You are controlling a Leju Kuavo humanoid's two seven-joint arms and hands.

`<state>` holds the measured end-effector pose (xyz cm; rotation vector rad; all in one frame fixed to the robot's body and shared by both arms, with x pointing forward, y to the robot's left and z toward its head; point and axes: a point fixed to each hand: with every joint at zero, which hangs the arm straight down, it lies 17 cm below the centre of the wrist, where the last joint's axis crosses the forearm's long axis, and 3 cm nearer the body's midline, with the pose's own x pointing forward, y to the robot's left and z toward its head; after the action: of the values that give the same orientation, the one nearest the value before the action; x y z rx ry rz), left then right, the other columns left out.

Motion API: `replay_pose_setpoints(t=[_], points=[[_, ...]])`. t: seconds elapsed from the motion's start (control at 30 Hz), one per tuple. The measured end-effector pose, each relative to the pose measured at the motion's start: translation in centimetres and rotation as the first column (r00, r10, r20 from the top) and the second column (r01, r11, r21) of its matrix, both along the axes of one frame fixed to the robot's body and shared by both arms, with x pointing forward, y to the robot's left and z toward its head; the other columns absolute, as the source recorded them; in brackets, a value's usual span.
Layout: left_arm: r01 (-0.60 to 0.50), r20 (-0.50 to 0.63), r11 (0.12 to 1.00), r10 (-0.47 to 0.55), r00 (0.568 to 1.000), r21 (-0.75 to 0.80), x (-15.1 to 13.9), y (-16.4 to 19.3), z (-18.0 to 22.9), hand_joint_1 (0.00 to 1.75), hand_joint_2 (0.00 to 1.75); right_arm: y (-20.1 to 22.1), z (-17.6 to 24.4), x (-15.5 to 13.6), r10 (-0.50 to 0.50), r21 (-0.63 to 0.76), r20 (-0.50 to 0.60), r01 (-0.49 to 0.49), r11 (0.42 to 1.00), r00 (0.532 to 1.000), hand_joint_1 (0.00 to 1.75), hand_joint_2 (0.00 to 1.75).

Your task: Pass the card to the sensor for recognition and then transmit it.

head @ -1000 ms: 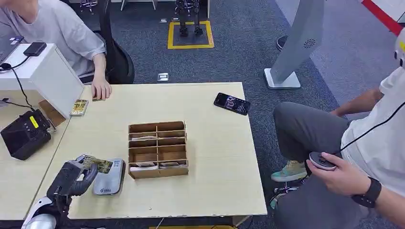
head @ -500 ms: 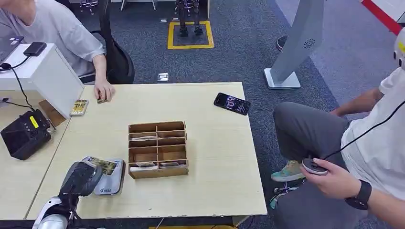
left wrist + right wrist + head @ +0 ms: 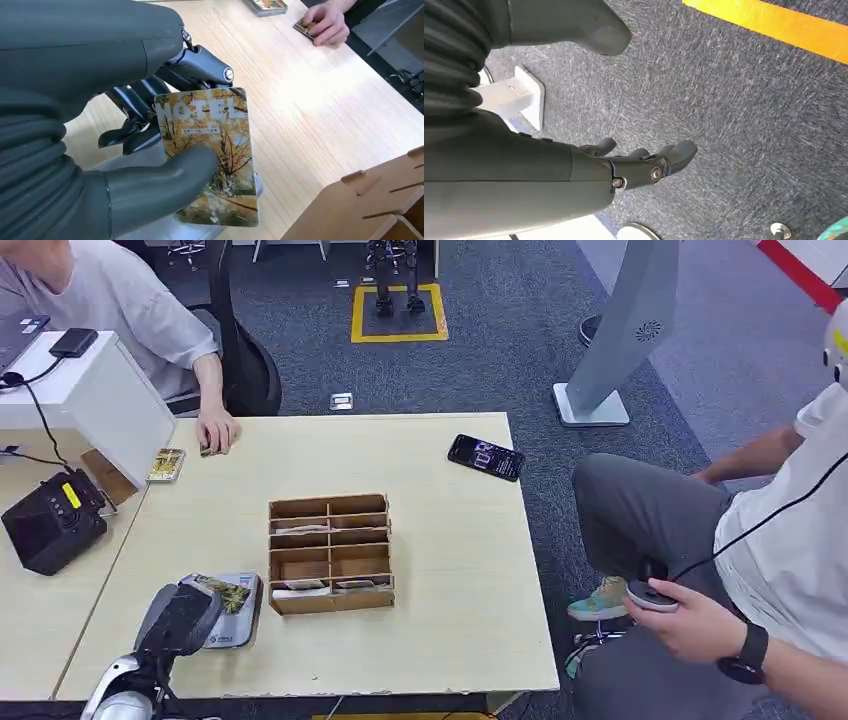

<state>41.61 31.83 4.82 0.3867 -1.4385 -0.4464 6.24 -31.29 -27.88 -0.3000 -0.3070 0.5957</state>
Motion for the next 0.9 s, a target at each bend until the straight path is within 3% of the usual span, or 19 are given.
replay_pose_setpoints(t=[0.9], points=[[-0.042, -0.002, 0.979, 0.043, 0.999, 0.199, 0.5, 1.0, -1.7, 1.75, 1.75, 0.1, 0.0, -0.1, 0.005, 0.005, -0.003, -0.005, 1.0, 1.0, 0.0, 1.75]])
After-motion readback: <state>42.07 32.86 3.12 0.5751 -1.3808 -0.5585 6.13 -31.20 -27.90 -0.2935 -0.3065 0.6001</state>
